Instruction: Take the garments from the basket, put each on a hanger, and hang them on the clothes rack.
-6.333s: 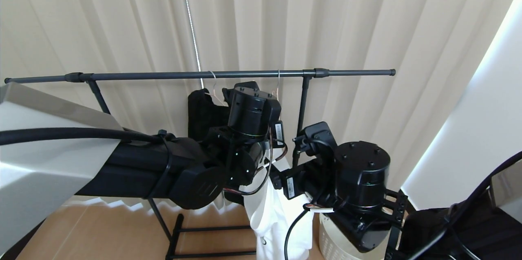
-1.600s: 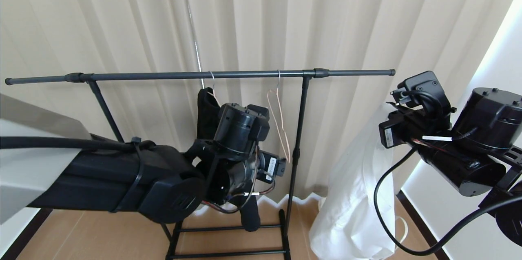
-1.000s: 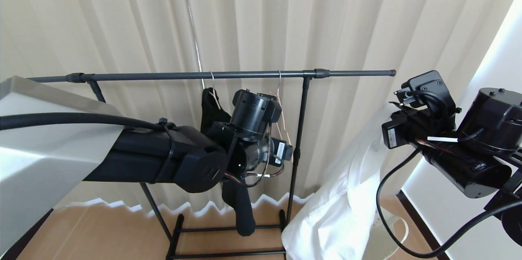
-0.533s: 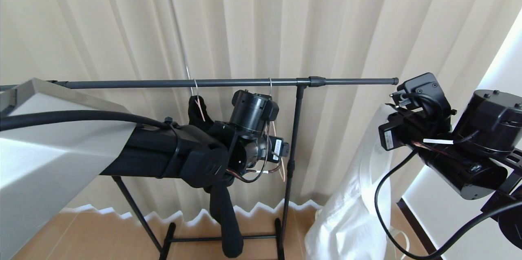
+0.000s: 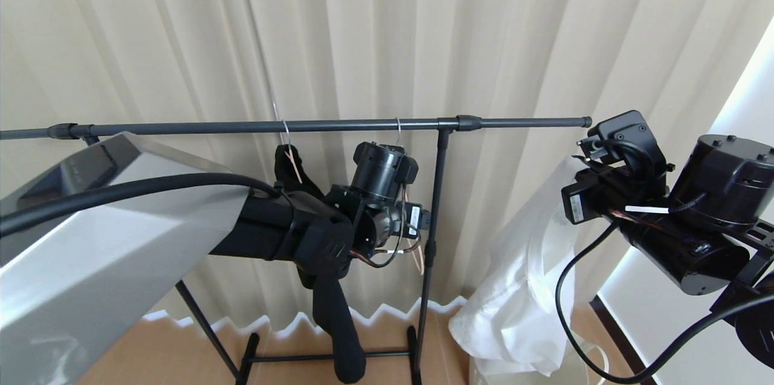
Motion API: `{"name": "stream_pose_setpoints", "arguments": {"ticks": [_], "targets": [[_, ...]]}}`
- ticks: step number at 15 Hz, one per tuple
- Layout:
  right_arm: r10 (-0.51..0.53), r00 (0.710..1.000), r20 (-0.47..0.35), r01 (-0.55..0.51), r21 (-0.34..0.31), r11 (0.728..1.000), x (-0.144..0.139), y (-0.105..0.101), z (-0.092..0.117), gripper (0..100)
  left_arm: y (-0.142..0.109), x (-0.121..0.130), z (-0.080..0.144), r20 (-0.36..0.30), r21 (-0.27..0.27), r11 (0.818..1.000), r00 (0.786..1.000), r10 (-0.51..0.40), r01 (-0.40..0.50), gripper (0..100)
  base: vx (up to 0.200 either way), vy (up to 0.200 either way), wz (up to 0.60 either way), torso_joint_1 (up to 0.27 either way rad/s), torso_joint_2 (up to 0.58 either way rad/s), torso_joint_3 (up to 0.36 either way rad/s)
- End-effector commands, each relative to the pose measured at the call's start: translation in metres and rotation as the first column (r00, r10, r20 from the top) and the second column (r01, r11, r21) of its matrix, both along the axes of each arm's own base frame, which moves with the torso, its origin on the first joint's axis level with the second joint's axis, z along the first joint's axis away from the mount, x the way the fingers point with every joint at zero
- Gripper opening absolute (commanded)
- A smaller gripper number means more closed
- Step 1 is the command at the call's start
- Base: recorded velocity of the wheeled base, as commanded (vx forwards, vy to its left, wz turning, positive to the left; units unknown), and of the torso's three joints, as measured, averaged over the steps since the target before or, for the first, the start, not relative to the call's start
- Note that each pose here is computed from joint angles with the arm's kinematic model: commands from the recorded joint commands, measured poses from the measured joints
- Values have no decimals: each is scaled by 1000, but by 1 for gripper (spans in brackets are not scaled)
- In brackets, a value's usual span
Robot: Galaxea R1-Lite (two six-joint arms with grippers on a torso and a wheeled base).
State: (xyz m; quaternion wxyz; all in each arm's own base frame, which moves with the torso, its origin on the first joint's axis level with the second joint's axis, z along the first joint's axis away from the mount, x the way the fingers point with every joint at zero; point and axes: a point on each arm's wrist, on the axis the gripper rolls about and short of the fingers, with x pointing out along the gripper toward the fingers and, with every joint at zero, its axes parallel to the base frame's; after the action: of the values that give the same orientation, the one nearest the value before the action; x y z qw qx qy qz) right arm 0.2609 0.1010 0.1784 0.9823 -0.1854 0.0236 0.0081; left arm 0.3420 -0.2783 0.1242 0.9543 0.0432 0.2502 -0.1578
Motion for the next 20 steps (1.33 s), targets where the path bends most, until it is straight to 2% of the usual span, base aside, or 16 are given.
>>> {"name": "stream_pose_setpoints", "arguments": {"ticks": [1, 6, 12, 14, 20], "targets": [[0, 1000, -6, 0, -3, 1000, 1, 1, -2, 0, -8, 14, -23, -19, 23, 1000, 1000, 11, -11, 100, 0, 0, 0, 0, 0, 0], [0, 1000, -7, 0, -3, 1000, 2, 1, -2, 0, -1, 37, -37, -1, 51, 993, 994, 108, -108, 100, 0, 0, 0, 0, 0, 0], [0, 1000, -9, 0, -2, 1000, 2, 1, -3, 0, 0, 39, -37, 10, 56, 991, 992, 122, -123, 100, 0, 0, 0, 0, 0, 0], [0, 1000, -9, 0, -2, 1000, 2, 1, -3, 0, -2, 41, -45, 2, 64, 991, 993, 118, -118, 100, 0, 0, 0, 0, 0, 0], [0, 1000, -7, 0, -2, 1000, 2, 1, -3, 0, -11, 63, -48, 43, 32, 991, 991, 126, -128, 100, 0, 0, 0, 0, 0, 0]]}}
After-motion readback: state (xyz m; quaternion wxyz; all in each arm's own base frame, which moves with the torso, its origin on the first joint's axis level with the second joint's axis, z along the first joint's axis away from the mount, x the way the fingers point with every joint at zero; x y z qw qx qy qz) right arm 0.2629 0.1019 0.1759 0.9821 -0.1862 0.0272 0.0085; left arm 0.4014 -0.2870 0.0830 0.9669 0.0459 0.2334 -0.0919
